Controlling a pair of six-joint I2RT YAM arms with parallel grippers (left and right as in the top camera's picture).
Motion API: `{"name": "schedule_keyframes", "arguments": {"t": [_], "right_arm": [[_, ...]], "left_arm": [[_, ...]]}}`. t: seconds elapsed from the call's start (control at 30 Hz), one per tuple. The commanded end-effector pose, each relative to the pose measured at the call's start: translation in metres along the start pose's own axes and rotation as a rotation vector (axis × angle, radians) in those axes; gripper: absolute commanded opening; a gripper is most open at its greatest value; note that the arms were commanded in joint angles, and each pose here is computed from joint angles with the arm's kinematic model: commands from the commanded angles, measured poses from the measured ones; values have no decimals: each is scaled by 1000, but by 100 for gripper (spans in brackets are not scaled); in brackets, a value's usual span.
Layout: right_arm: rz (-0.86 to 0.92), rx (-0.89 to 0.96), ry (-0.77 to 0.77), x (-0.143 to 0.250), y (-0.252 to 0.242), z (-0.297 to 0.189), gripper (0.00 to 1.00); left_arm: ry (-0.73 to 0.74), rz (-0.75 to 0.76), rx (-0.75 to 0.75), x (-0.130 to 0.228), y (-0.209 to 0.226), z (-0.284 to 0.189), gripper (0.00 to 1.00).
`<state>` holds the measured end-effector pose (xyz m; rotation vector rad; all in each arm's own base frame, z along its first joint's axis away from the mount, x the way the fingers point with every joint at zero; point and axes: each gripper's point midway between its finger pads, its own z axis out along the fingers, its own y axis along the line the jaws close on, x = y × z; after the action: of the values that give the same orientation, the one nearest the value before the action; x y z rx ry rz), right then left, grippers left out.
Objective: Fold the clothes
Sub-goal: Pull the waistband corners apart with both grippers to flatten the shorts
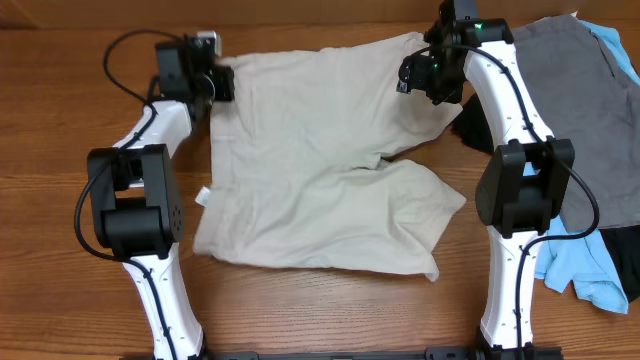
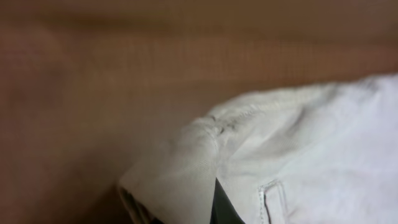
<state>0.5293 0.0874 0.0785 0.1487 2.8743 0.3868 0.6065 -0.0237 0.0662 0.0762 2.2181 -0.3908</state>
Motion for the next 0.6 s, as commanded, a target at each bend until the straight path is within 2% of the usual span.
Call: {"name": "schedule_keyframes", "arguments": {"t": [0.0, 0.07, 0.17, 0.23, 0.27, 0.3, 0.4, 0.47, 0.57], "right_arm": [[-22, -29, -100, -19, 14, -36, 80], [-26, -33, -117, -23, 15, -37, 80], [-14, -30, -152, -31, 16, -47, 81], [2, -13, -185, -37, 15, -61, 84], [0, -10, -202, -40, 17, -70, 87], [-2, -4, -224, -43, 18, -82, 91], [12, 4, -281, -46, 24, -123, 100], [59, -4, -338, -37, 32, -177, 100], [151, -24, -418, -27, 38, -230, 100]], "left_arm": [[-133, -5, -55, -67, 20, -19, 9], [-137, -5, -57, -78, 19, -24, 19], [-130, -8, -59, -85, 18, -28, 59], [-118, -17, -65, -87, 21, -32, 80], [-106, -26, -71, -89, 24, -37, 88], [-94, -34, -77, -91, 26, -42, 100], [-40, -71, -96, -98, 30, -68, 100], [26, -110, -108, -107, 23, -108, 100], [63, -153, -142, -115, 9, -152, 100]]}}
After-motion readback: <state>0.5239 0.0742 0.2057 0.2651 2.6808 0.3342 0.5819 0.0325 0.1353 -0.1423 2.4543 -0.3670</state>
